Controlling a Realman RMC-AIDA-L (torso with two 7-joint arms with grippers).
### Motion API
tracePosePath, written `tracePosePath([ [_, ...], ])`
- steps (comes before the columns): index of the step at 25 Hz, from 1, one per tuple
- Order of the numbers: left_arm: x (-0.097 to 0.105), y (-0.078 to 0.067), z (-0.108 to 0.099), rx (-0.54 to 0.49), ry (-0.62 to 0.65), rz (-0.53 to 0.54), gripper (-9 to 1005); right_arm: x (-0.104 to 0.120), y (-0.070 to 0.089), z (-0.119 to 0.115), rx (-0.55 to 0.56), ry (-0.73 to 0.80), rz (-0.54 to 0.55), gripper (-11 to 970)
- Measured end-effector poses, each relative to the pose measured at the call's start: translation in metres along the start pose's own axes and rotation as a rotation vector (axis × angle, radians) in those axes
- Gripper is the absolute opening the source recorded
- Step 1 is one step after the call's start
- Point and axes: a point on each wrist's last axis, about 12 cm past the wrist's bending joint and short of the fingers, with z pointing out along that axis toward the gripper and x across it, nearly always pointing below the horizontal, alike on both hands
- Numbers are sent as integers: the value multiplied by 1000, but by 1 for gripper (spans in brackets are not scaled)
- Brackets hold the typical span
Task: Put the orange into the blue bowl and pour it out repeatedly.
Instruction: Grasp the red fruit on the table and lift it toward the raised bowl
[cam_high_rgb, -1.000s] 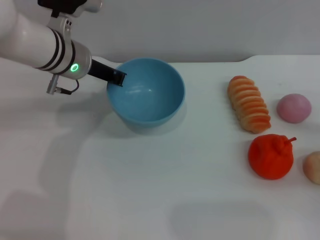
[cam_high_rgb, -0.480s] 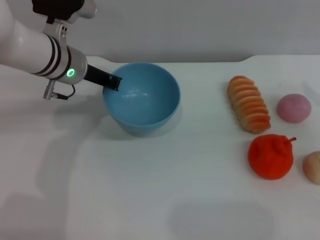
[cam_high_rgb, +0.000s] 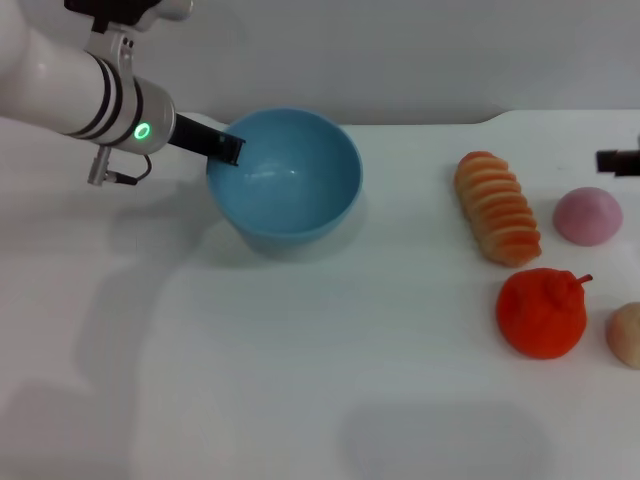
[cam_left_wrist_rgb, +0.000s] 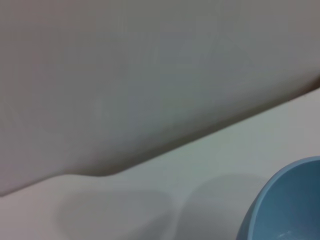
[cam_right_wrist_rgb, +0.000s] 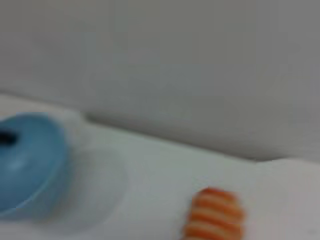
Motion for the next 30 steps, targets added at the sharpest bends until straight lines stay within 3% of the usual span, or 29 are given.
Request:
tracePosePath([
  [4, -1, 1, -1, -2, -8, -4, -1, 4, 12, 7, -80, 88, -3, 758],
  [13, -4, 2, -2, -5, -13, 5, -2, 28, 21, 25, -142, 223, 54, 756],
  [17, -4, 2, -2, -3, -11, 6, -2, 40, 28, 44, -174, 285, 58, 755],
  [23, -4, 1, -3, 0, -8, 5, -1, 47, 31, 55, -126, 402, 56, 754],
  [30, -1, 2, -3, 1, -5, 1, -2, 47, 31, 59, -118, 414, 46, 755],
])
